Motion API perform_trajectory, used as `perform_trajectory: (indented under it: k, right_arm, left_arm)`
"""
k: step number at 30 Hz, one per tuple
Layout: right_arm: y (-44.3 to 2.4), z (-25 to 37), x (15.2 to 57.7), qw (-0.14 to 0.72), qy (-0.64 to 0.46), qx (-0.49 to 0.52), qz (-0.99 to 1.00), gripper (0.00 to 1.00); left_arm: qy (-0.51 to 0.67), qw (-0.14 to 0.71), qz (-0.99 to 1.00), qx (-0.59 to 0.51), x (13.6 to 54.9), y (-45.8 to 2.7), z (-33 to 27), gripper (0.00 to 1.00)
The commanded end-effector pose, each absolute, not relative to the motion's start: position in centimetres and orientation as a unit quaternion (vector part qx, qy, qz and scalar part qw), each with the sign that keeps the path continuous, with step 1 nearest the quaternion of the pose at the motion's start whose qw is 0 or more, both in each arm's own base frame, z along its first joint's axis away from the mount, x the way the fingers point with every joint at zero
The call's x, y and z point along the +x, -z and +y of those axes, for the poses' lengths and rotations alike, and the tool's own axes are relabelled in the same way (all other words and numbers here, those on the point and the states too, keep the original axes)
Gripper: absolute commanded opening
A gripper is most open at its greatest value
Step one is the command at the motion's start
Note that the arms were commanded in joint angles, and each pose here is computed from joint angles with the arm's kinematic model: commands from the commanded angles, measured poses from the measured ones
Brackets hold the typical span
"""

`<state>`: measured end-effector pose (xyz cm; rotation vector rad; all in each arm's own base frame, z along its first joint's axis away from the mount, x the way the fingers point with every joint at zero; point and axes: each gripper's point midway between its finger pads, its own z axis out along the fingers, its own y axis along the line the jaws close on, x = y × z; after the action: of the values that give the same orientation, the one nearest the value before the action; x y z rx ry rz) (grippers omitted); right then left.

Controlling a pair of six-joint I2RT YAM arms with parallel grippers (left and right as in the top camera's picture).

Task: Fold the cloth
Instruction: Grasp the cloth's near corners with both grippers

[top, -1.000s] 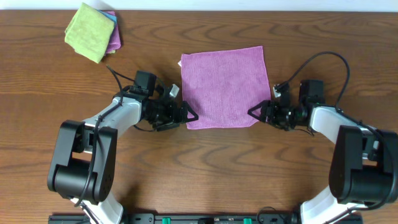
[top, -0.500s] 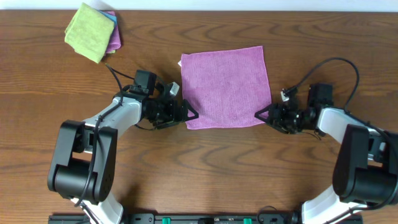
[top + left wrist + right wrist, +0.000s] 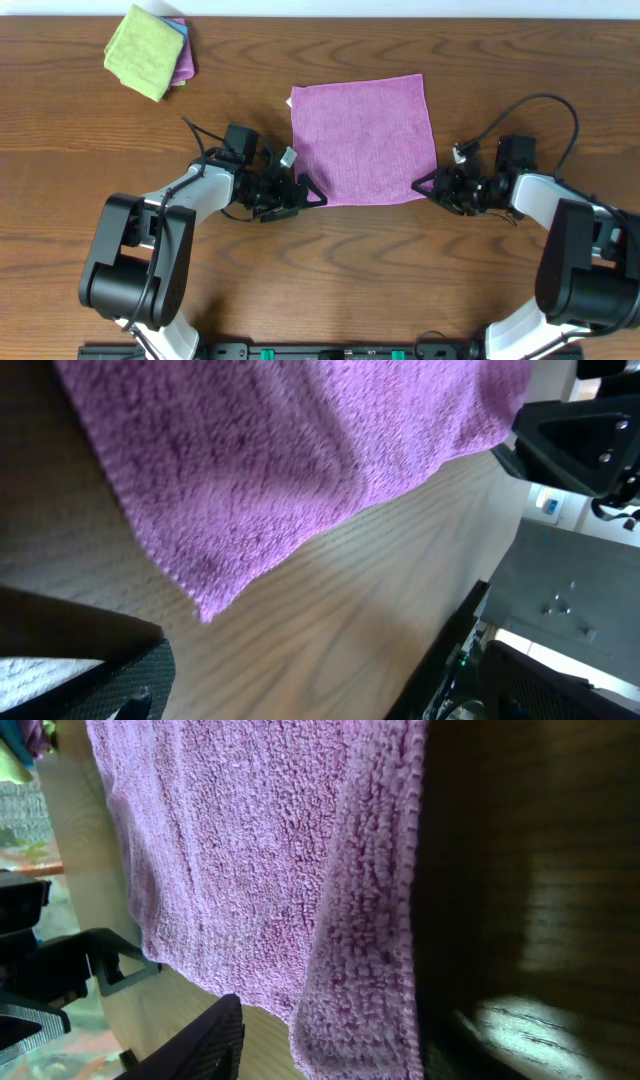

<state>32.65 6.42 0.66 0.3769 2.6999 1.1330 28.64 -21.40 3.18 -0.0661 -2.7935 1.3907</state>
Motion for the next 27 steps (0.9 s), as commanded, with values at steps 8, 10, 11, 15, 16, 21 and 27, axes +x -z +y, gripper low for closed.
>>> perform_trajectory:
  k: [8, 10, 11, 15, 16, 21, 27]
  right_arm:
    - [3.9, 3.6, 30.2, 0.052, -0.286, 0.165, 0.943, 0.44]
    - [3.9, 3.6, 30.3, 0.053, -0.286, 0.164, 0.943, 0.44]
    - [3.9, 3.6, 30.3, 0.054, -0.286, 0.164, 0.943, 0.44]
    - [3.8, 3.7, 30.4, 0.055, -0.289, 0.163, 0.942, 0.44]
    - [3.8, 3.7, 30.5, 0.055, -0.289, 0.163, 0.942, 0.43]
    - [3.7, 3.7, 30.6, 0.056, -0.291, 0.163, 0.941, 0.37]
    - [3.7, 3.7, 30.5, 0.055, -0.291, 0.163, 0.941, 0.20]
  left_arm:
    - [-0.425, -0.020, -0.905, -0.024, 29.7, -2.2, -21.5, 1.00]
    - [-0.422, -0.022, -0.906, -0.032, 29.6, -2.1, -21.8, 0.95]
    - [-0.421, -0.023, -0.906, -0.035, 29.6, -2.0, -22.0, 0.94]
    - [-0.419, -0.002, -0.907, -0.033, 28.8, -1.0, -22.7, 0.92]
    - [-0.418, 0.002, -0.908, -0.033, 28.7, -0.7, -22.8, 0.92]
    - [-0.425, 0.001, -0.905, -0.027, 28.9, -0.8, -23.0, 0.81]
    - [-0.412, -0.002, -0.911, -0.020, 29.1, -0.4, -22.7, 0.49]
